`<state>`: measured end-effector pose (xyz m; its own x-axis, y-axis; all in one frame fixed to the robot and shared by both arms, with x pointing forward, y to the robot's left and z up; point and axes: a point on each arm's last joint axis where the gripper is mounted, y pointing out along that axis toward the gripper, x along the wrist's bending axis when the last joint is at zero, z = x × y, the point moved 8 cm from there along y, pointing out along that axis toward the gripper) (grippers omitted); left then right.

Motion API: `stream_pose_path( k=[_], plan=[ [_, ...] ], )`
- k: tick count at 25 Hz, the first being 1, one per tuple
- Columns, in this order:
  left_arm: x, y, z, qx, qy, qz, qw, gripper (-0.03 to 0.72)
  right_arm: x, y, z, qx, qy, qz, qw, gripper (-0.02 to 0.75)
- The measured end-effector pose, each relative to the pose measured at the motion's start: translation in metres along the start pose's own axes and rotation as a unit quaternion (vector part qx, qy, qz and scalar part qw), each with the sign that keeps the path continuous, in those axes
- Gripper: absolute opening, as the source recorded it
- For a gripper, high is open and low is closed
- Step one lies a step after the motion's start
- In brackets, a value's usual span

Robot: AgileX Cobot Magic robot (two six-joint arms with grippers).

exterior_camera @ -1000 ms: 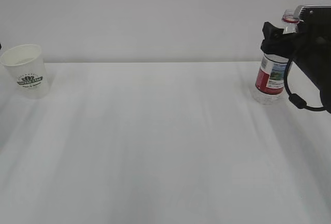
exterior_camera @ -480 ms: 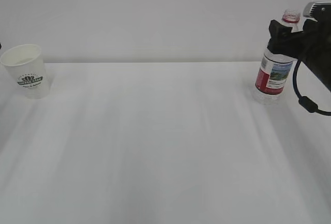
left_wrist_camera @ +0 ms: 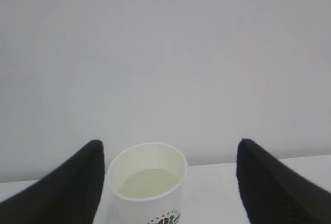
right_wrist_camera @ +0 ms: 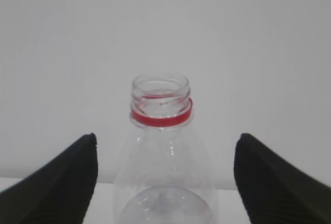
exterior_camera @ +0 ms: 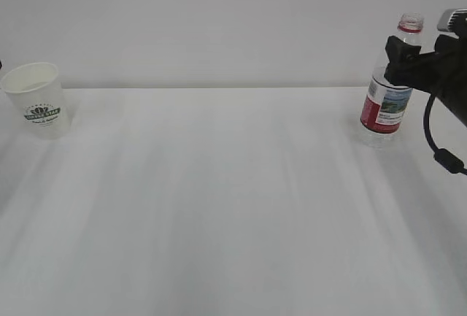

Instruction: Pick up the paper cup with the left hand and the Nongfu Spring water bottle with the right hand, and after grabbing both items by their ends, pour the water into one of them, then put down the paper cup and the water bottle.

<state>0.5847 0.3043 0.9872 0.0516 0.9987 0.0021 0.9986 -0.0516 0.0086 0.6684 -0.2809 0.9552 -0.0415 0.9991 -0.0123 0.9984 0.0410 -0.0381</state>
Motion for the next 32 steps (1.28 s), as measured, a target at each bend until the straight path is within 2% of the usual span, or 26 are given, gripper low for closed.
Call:
stream_pose_path(
  k=[19,24,32],
  plan=[
    [0.000,0.000,0.001,0.002,0.000,0.000,1.000,0.579,0.002,-0.049,0.000,0.017,-0.005,-0.007,1.000,0.598],
    [0.001,-0.001,0.008,0.029,0.001,-0.003,1.000,0.579,0.003,-0.065,0.001,0.021,-0.006,-0.008,1.000,0.597],
    [0.001,-0.010,-0.007,0.032,0.007,-0.006,0.999,0.579,0.003,-0.085,-0.013,0.011,-0.007,-0.008,1.000,0.595]
  ],
)
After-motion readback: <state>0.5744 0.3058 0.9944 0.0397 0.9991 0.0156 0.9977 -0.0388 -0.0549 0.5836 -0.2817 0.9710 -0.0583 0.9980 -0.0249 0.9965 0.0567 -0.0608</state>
